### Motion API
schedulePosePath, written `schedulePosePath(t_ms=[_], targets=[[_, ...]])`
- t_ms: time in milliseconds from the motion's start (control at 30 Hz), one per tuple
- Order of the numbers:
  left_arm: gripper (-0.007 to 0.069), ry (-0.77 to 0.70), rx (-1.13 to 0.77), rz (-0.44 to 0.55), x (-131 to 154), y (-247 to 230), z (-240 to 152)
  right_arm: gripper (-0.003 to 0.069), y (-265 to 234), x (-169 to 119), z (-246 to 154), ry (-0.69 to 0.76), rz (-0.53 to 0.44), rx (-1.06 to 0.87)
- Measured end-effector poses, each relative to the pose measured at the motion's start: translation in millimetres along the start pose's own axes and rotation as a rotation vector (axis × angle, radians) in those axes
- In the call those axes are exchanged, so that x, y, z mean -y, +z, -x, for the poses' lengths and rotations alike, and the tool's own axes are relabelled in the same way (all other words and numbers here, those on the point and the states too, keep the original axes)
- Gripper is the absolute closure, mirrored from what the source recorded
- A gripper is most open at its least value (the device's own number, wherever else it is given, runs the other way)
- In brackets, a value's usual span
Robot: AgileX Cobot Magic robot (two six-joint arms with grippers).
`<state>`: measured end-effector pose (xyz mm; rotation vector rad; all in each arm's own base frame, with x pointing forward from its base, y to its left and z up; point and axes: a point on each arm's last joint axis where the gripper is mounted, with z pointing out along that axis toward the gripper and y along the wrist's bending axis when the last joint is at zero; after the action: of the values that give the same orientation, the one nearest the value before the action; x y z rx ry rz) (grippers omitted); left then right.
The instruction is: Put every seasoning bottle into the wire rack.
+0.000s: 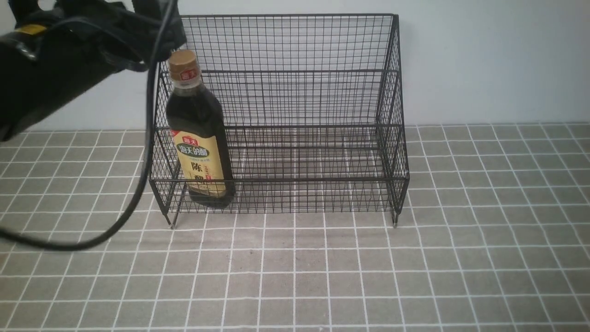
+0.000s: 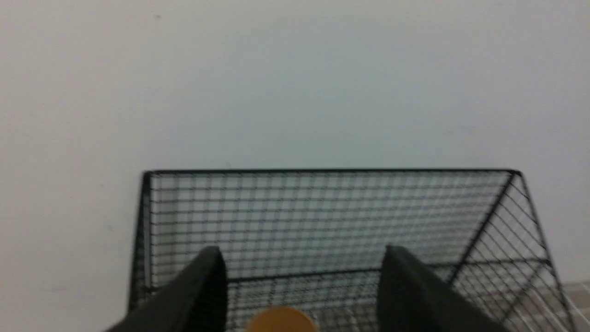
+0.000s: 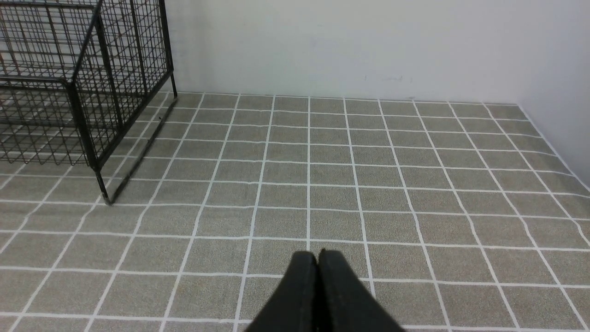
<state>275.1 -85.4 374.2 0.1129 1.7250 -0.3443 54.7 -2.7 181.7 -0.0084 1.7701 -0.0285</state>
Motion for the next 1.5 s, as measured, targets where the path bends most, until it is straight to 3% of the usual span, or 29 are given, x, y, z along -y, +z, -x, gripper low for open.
schedulePosePath(t_ms=[33,67,100,167,267,367,600,1033,1500], targets=[[0.0293,0.0,0.003,-0.001,0,-1,1,0.0673,0,0,0,0.0,0.0,0.0],[0.0407,0.002,-0.067,-0.083,8,-8,-2,0.0673,0,0,0,0.0,0.0,0.0],[0.0434,0.002,-0.075,-0.092,9,-9,-2,0.0673,0,0,0,0.0,0.0,0.0],[0.0562,0.025,-0.189,-0.204,19,-19,-10,0.0673,0,0,0,0.0,0.0,0.0],[0.0623,0.073,-0.378,-0.32,24,-28,-25,0.0673,0,0,0,0.0,0.0,0.0],[0.0632,0.105,-0.526,-0.336,17,-30,-38,0.0673,0,0,0,0.001,0.0,0.0],[0.0632,-0.002,-0.646,-0.15,-22,4,-64,0.0673,0,0,0,0.001,0.0,0.0],[0.0632,0.029,-0.588,-0.16,-36,62,-105,0.0673,0,0,0,0.001,0.0,0.0],[0.0632,-0.024,-0.556,-0.142,-40,76,-115,0.0673,0,0,0,0.001,0.0,0.0]])
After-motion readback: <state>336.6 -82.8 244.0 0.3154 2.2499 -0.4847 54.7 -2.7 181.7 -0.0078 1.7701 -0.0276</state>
